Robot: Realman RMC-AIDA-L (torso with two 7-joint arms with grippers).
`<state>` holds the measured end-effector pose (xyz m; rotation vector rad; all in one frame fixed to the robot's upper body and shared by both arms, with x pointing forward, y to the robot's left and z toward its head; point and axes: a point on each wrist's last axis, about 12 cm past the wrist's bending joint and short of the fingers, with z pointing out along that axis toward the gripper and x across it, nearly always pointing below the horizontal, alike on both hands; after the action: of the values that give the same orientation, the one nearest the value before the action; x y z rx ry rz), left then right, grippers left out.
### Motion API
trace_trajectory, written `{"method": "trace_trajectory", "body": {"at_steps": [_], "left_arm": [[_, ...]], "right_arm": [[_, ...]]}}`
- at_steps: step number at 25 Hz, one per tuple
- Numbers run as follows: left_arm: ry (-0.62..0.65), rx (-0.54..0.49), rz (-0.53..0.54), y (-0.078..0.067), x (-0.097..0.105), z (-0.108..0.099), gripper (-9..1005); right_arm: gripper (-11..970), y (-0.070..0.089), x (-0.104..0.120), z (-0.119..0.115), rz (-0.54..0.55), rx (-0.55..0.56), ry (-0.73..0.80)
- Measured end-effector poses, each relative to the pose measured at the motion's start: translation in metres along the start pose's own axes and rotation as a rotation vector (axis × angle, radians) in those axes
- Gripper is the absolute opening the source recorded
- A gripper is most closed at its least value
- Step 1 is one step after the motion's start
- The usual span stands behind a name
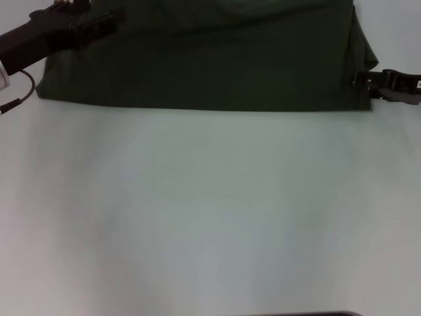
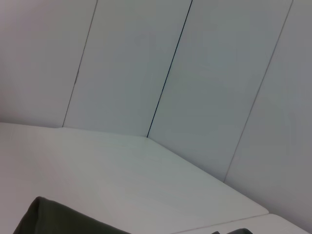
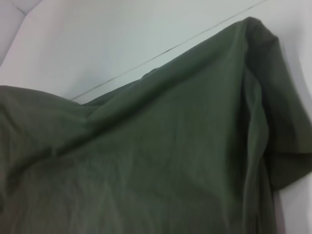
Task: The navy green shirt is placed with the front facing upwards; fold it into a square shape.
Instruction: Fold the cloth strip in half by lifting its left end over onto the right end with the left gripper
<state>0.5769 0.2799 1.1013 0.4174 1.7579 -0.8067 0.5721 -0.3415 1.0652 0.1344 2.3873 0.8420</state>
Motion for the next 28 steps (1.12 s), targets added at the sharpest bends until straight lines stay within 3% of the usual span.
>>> {"method": "trace_trajectory", "body": {"at_steps": [15,21,23,28], "left_arm": [[-0.001,0.004,0.002,0.0,0.0,-0.001,903],[0.0,0.005,0.002,0.0,0.0,-0.002,903],[0.0,0.004,0.002,0.0,0.0,-0.002,904],[0.0,0.004,0.001,0.0,0.001,-0.003,904]], "right_arm": [[899,0.004,0.004,0.006,0.019,-0.017,0.018],[829,0.004,0.007,0.008,0.02,-0.018,0.032],[606,0.003,0.009,0.008,0.019,-0.016,0.035],[494,0.001,0.011,0.006,0.023,-0.01,0.034]]}}
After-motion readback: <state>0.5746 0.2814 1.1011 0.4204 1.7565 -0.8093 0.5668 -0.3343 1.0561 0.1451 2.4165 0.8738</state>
